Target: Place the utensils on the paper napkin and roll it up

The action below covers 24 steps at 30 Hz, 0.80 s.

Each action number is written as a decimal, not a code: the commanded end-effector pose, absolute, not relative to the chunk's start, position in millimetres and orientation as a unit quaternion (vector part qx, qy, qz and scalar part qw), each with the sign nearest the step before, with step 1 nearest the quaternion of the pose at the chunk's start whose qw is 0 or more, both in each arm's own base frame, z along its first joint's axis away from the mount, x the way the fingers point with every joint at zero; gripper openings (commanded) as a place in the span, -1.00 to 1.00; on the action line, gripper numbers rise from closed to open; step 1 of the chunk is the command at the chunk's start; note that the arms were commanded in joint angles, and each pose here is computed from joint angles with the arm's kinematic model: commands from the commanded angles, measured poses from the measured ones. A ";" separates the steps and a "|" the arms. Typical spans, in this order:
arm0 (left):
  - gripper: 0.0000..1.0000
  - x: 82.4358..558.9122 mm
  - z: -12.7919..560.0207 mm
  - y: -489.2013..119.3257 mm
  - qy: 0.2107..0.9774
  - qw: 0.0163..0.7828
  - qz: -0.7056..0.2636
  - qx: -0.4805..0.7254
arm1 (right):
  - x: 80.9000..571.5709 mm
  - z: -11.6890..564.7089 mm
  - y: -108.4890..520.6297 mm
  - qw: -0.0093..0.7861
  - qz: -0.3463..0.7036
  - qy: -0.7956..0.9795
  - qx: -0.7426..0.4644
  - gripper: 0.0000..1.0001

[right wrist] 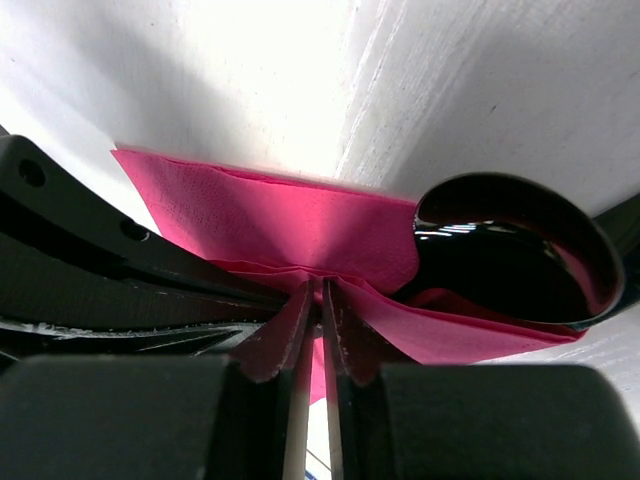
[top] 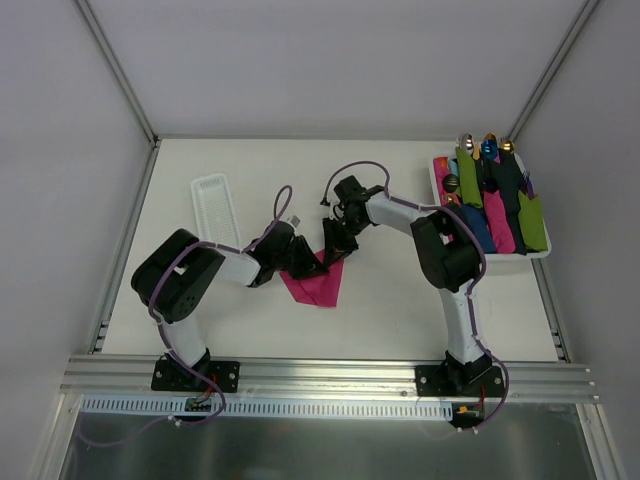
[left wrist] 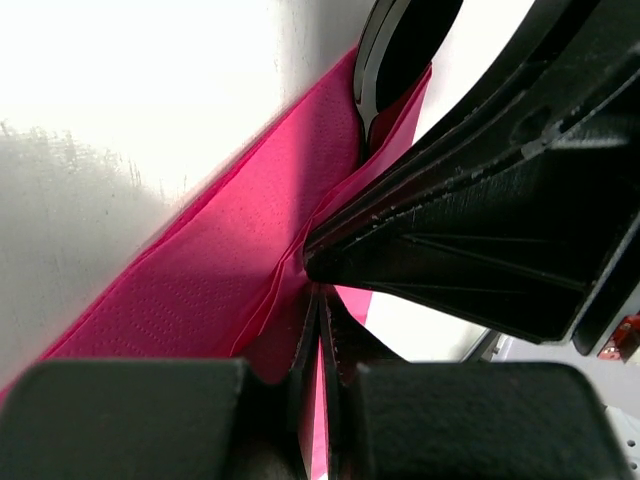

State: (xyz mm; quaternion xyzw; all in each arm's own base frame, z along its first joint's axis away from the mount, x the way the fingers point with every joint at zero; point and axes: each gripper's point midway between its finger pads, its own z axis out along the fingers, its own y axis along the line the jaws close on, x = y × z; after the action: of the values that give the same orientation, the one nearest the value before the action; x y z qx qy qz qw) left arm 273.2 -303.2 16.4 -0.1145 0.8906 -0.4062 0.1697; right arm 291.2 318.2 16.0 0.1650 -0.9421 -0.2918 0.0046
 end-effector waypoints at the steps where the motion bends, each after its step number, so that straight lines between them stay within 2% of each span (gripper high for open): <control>1: -0.99 255.4 0.8 -291.8 0.904 0.155 -0.383 -0.112 | 300.0 -2.3 307.4 0.002 -0.256 -0.953 0.159 -0.78; 24: -0.88 189.6 1.9 -268.9 0.911 0.136 -0.383 -0.075 | 304.3 -2.9 304.0 0.004 -0.244 -0.959 0.146 -0.79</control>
State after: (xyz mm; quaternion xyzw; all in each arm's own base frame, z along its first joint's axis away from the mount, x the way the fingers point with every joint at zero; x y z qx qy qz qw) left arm 214.4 -281.5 16.7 -0.0938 0.8923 -0.4108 0.1622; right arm 292.3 317.2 16.0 0.1536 -0.9453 -0.2873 0.0151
